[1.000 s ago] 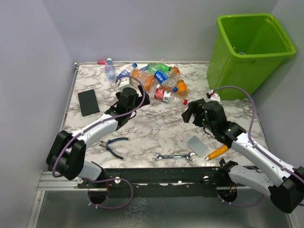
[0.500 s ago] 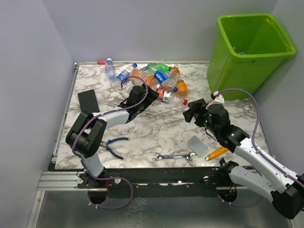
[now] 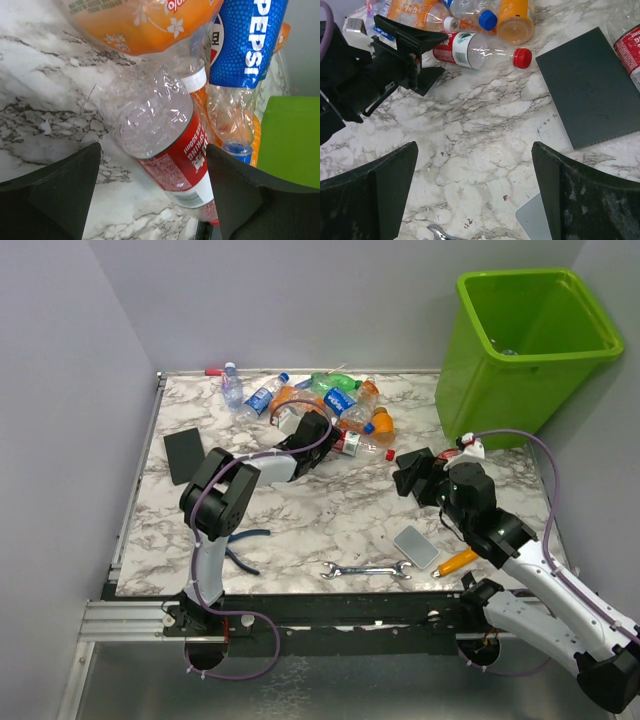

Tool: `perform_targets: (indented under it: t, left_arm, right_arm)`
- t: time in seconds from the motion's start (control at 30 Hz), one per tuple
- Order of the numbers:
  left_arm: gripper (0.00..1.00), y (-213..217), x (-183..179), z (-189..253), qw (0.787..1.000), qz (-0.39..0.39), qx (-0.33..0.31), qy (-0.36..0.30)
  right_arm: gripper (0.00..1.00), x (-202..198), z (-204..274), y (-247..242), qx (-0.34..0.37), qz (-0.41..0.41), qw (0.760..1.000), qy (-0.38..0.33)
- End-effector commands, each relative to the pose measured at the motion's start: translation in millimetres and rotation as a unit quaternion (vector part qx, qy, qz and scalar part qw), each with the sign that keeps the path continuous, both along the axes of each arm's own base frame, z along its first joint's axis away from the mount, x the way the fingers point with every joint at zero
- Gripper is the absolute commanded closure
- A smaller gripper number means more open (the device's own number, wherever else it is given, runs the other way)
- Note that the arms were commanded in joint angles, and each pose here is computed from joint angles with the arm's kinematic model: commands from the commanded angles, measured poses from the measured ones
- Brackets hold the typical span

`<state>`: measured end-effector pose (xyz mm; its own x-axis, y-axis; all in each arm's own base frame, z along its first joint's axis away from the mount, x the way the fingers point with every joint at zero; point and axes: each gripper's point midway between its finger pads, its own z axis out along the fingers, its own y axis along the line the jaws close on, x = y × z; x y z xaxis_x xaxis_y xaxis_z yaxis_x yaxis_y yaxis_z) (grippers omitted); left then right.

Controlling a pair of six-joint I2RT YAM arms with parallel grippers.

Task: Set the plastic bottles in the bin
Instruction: Pick up the plastic bottle at the center of the board.

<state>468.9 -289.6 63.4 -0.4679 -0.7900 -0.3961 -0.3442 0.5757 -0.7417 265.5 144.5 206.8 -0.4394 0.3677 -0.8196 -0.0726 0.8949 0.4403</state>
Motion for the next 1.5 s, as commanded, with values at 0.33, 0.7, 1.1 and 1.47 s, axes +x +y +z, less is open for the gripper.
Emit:
perform_targets:
  t: [0.33, 0.7, 1.1, 1.47]
  left_arm:
    - [0.48, 12, 3, -27, 0.999, 0.039, 0.010, 0.022]
    - [0.71, 57, -56, 29, 0.994, 0.084, -0.072, -0.025]
    - [0.77, 108, -137, 117, 0.934, 0.172, -0.271, -0.154]
    - [0.79, 118, -152, 138, 0.923, 0.169, -0.298, -0.176]
  right_arm:
    - [0.00, -7, 21, -9, -0.006, -0.005, 1.000, -0.022]
    - [0.00, -10, 19, 13, 0.029, 0.043, 0.999, -0.018]
    - [0.02, -7, 48, 60, 0.268, 0.099, 0.952, -0.113]
    - [0.02, 7, 85, 93, 0.289, 0.147, 0.931, -0.166]
